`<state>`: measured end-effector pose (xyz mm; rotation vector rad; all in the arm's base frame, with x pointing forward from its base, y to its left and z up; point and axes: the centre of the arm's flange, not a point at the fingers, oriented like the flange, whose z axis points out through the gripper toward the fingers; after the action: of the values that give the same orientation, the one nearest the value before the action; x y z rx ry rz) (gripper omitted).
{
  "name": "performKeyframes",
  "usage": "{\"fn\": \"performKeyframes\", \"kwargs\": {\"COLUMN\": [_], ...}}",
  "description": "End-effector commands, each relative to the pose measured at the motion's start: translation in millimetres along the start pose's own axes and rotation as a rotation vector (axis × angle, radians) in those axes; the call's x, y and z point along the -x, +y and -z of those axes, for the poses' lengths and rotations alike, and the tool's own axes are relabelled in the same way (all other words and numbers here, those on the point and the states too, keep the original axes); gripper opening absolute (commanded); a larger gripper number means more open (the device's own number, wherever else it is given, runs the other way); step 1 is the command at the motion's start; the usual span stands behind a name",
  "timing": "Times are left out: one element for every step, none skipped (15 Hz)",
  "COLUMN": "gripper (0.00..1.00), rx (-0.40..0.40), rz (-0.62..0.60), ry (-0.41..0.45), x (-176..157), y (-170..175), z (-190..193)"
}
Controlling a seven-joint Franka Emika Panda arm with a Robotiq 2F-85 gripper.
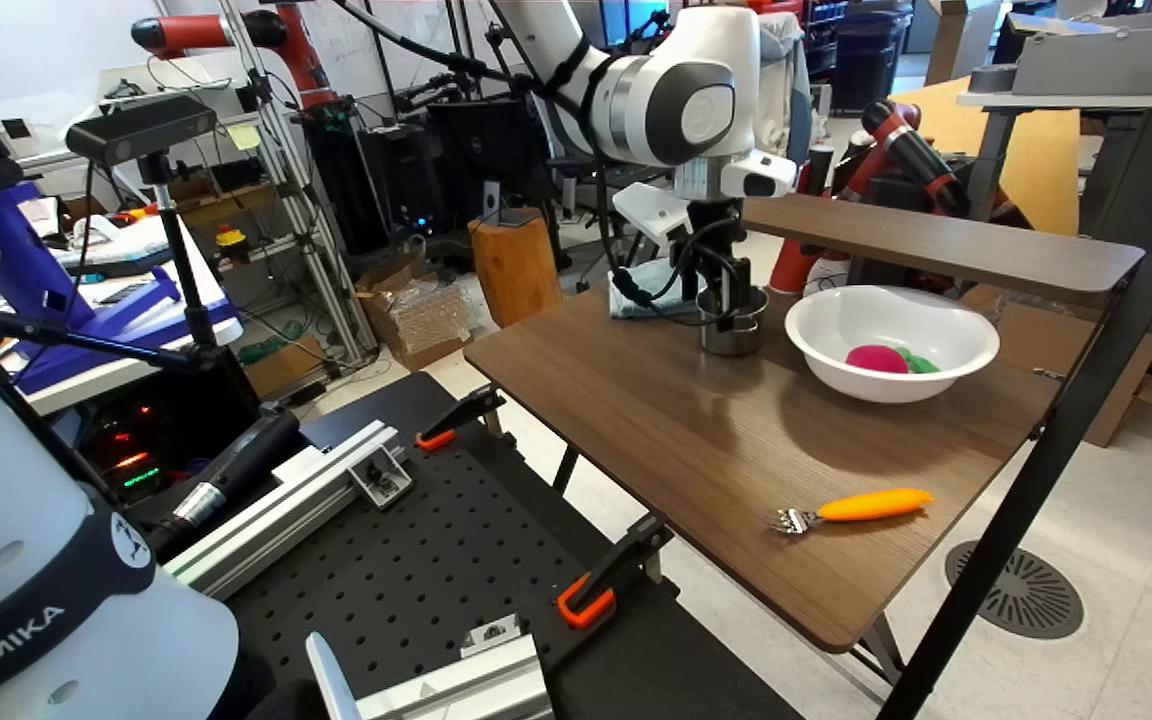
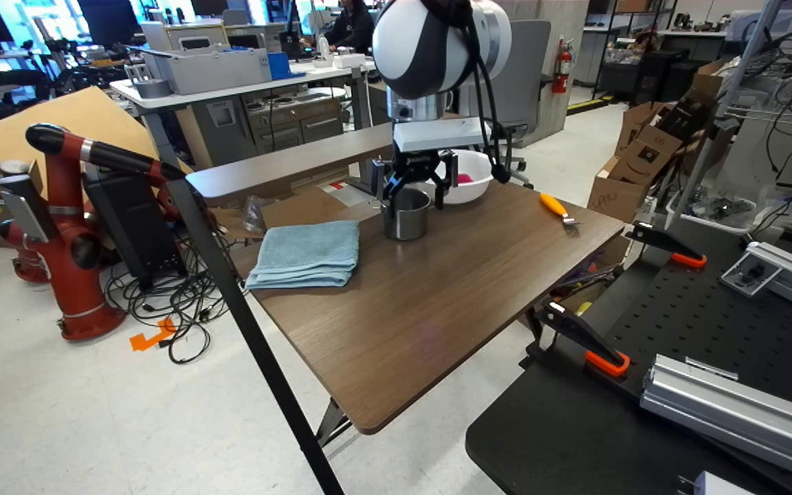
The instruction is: Move the silver pot forward
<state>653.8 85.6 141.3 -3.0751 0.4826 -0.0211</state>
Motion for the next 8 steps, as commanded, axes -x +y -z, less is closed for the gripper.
{"fn": "performKeyframes", "kwargs": {"gripper": [1.0, 1.0, 1.0, 1.0, 1.0, 1.0, 1.0, 1.0], "rx": [-0.026, -0.032, -0.037, -0.042, -0.048, -0.051, -0.063, -0.072], "rz": [-0.008, -0.007, -0.008, -0.008, -0.008, -0.01, -0.028, -0.046], "ry": [-0.004, 0.001, 0.004, 0.006, 0.008, 0.008, 0.002, -0.013], "x": [6.9, 10.0, 13.9, 17.0, 22.8, 28.3, 35.8, 42.4], "y": [-0.8, -0.9, -0.7, -0.3, 1.7, 3.7, 7.0, 10.1], "z": [14.2, 19.5, 25.4, 30.4, 36.8, 42.3, 48.9, 54.6]}}
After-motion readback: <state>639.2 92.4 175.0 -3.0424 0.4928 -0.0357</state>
